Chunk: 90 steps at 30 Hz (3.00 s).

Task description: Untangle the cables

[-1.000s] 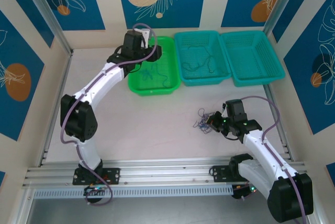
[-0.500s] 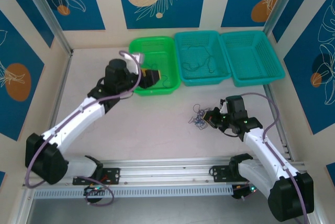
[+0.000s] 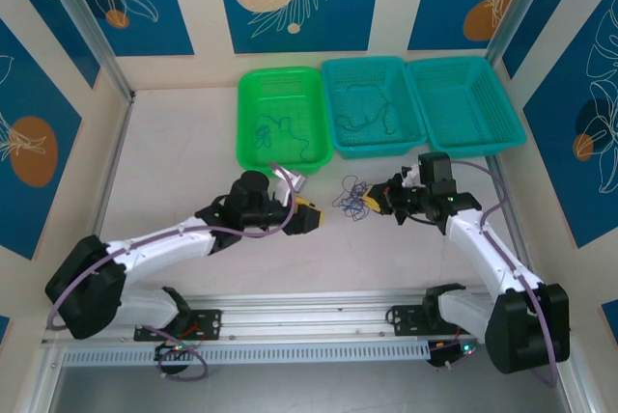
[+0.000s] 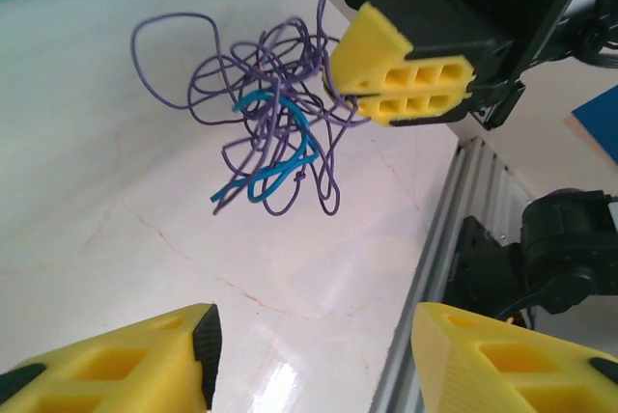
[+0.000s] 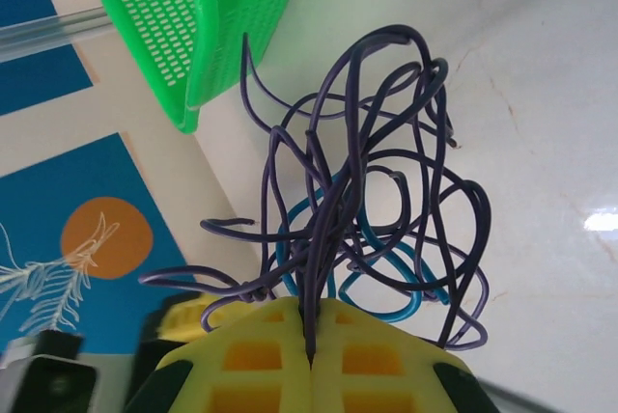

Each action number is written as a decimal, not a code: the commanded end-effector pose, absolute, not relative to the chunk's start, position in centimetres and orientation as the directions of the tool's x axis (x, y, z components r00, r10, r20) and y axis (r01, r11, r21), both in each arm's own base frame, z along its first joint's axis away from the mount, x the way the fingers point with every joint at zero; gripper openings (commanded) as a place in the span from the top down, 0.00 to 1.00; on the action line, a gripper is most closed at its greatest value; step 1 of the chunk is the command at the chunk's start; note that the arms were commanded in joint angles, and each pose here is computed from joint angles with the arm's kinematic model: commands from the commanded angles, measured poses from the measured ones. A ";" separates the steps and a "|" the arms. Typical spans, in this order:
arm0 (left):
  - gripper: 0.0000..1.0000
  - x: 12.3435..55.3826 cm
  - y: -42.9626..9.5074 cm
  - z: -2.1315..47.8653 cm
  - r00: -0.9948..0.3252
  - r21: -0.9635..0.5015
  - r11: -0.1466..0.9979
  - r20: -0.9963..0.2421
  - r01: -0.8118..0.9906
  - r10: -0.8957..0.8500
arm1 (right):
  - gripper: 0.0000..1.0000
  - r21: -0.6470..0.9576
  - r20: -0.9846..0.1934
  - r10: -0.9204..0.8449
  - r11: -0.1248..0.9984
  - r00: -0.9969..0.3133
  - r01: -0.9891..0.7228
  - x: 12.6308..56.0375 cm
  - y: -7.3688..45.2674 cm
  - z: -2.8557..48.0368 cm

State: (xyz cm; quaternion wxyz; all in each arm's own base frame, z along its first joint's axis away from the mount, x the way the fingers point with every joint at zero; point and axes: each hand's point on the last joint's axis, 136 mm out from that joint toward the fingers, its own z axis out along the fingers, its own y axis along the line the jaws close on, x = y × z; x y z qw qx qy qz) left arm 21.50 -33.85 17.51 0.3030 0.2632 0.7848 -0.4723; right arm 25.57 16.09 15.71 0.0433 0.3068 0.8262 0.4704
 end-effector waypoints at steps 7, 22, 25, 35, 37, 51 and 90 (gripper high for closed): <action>0.54 22.8 -37.4 16.1 -0.791 -0.735 0.345 -0.611 0.584 0.037 | 1.00 0.726 0.443 0.499 0.288 -0.745 0.625 25.0 17.4 16.3; 0.44 25.7 -39.6 16.0 -0.775 -0.741 0.331 -0.630 0.584 -0.045 | 1.00 0.768 0.419 0.462 0.278 -0.782 0.576 24.7 17.8 17.6; 0.48 25.7 -39.9 16.9 -0.765 -0.740 0.308 -0.641 0.599 -0.053 | 1.00 0.772 0.416 0.459 0.278 -0.785 0.572 24.6 17.8 17.7; 0.86 25.3 -39.2 16.5 -0.774 -0.743 0.323 -0.631 0.586 -0.049 | 1.00 0.755 0.418 0.504 0.270 -0.756 0.597 24.4 16.6 16.8; 0.92 25.1 -38.9 16.3 -0.774 -0.739 0.340 -0.632 0.582 -0.048 | 1.00 0.753 0.418 0.524 0.257 -0.742 0.606 24.6 15.9 16.5; 1.00 25.4 -33.1 14.9 -0.755 -0.674 0.506 -0.652 0.538 -0.066 | 1.00 0.720 0.338 0.745 0.189 -0.575 0.668 24.7 6.4 13.5; 1.00 23.3 -33.1 13.8 -0.748 -0.656 0.429 -0.659 0.621 0.074 | 0.33 0.459 -0.534 -0.032 0.828 -0.845 -0.322 26.8 24.3 12.2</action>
